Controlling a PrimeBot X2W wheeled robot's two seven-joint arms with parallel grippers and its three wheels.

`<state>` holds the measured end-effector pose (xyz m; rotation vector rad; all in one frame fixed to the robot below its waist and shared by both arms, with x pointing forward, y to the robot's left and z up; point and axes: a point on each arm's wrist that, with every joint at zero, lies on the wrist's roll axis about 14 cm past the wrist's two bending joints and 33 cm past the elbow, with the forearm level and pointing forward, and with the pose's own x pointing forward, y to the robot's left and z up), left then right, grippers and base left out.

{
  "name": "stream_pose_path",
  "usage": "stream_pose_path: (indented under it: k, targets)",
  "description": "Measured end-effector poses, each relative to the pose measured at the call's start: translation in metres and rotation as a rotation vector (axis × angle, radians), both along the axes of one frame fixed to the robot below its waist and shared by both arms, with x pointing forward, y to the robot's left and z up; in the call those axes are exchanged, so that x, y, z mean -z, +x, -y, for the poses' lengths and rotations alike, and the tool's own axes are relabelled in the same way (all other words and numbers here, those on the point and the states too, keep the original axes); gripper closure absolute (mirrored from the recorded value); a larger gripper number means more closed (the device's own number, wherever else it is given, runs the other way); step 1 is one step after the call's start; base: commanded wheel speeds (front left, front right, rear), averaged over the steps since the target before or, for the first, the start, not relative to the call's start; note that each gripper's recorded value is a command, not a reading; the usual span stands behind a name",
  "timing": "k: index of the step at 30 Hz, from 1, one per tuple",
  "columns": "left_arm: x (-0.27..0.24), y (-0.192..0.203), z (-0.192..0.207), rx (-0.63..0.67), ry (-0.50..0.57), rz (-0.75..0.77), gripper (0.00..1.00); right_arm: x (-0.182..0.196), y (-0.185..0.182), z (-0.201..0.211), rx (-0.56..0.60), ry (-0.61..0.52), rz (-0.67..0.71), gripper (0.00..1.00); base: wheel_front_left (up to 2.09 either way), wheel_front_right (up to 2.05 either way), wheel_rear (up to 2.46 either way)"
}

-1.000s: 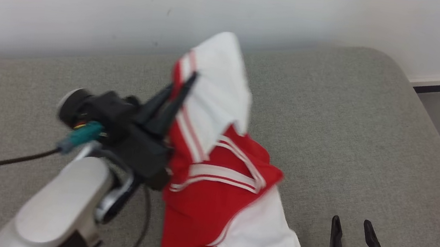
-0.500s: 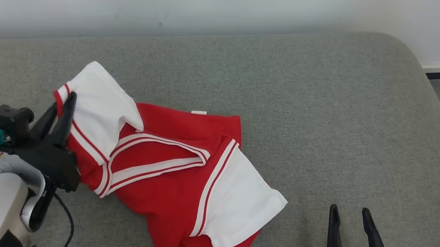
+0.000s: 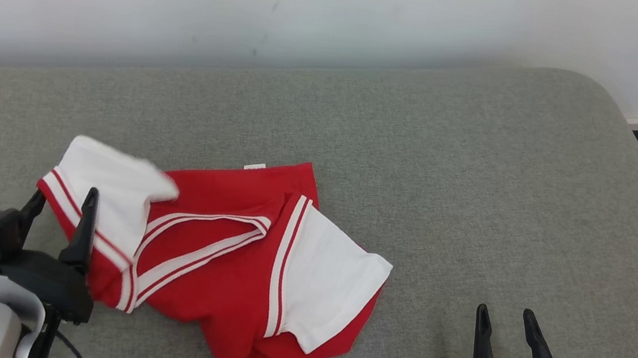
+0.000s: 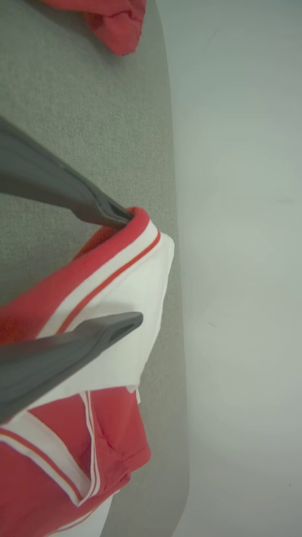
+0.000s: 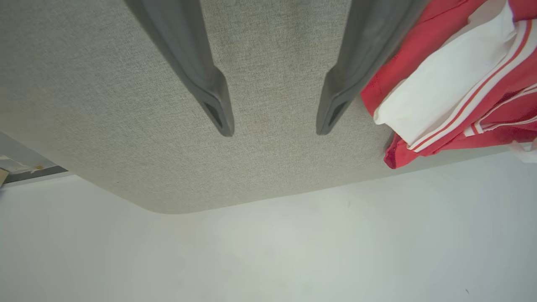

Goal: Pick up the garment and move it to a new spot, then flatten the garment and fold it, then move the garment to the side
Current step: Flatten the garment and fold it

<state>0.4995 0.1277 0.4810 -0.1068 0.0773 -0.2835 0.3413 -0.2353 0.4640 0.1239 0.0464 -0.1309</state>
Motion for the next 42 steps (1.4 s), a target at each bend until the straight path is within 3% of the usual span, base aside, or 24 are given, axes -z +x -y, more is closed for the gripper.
stream_pose_path:
  k: [9, 18, 23, 34, 42]
  targets:
    - [0.047, -0.025, -0.011, -0.028, 0.005, -0.17, 0.0, -0.002, 0.004, -0.009, -0.028, 0.003, 0.009, 0.0, 0.0, 0.0, 0.0]
    - [0.028, -0.019, -0.009, -0.004, 0.012, -0.11, 0.0, 0.0, -0.003, -0.007, -0.019, 0.006, 0.002, 0.0, 0.0, 0.0, 0.0]
    - [0.017, -0.032, 0.015, 0.053, 0.017, -0.05, 0.0, 0.002, -0.005, -0.008, -0.021, 0.008, -0.002, 0.0, 0.0, 0.0, 0.0]
    - [0.066, -0.093, 0.039, 0.111, 0.03, -0.173, 0.0, 0.005, -0.002, -0.011, -0.031, 0.01, -0.011, 0.0, 0.0, 0.0, 0.0]
    - [0.078, -0.096, 0.03, 0.099, 0.07, -0.203, 0.0, 0.007, -0.002, -0.01, -0.029, 0.009, -0.018, 0.0, 0.0, 0.0, 0.0]
